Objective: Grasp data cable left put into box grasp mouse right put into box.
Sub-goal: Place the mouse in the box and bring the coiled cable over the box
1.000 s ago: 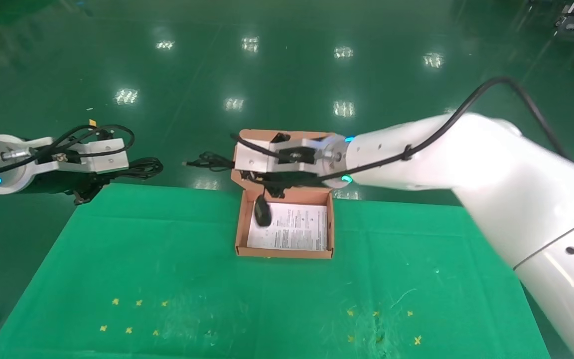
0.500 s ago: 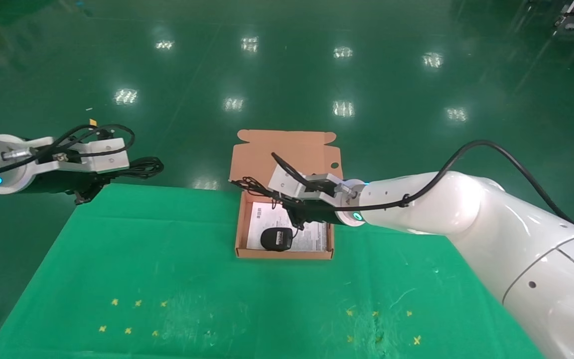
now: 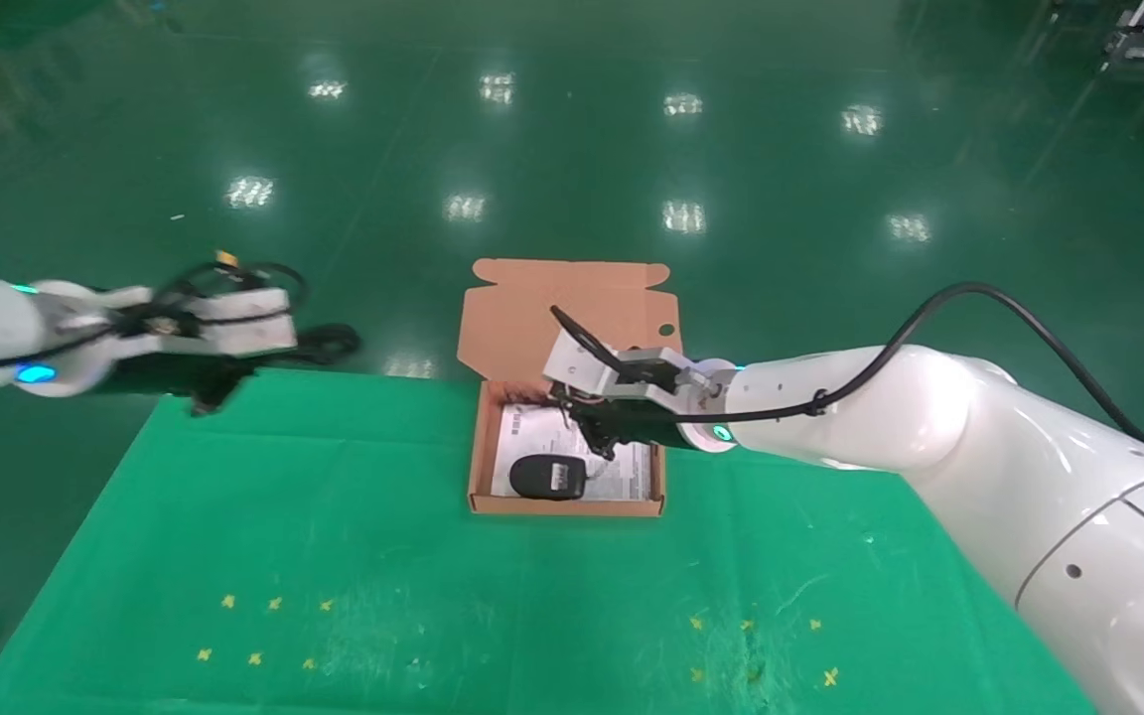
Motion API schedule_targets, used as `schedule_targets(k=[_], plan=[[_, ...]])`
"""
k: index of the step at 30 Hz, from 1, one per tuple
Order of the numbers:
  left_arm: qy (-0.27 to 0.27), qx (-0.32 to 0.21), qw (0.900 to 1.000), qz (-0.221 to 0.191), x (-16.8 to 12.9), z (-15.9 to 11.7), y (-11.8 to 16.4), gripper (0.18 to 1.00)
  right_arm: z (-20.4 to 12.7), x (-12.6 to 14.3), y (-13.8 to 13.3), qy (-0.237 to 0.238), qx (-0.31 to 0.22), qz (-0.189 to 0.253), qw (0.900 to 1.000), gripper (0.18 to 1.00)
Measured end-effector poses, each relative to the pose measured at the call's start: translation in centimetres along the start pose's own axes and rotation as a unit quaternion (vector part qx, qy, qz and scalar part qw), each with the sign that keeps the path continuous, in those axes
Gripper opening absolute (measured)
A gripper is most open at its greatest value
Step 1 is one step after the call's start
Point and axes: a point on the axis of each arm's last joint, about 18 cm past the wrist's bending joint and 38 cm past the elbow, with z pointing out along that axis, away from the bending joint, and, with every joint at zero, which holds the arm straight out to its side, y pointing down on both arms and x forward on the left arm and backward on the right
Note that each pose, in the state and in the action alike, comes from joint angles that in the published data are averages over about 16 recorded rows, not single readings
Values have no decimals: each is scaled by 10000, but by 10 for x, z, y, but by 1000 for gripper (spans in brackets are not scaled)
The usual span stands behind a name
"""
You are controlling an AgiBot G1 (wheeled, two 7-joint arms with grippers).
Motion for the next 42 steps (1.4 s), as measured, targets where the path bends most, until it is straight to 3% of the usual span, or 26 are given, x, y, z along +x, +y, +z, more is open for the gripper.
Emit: schedule_targets(k=[11, 20, 33, 42], plan=[[150, 867, 9959, 221, 31, 52, -68, 266, -47, 42, 26, 365, -58, -40, 9993, 370], [219, 1378, 9897, 328, 58, 94, -116, 266, -103, 73, 54, 785, -159, -73, 9968, 571], [362, 1876, 9802, 516, 88, 115, -152, 265, -146, 75, 69, 995, -302, -128, 9945, 854], [414, 2006, 9772, 569, 95, 116, -159, 268, -152, 72, 68, 1033, -347, -151, 9939, 958]])
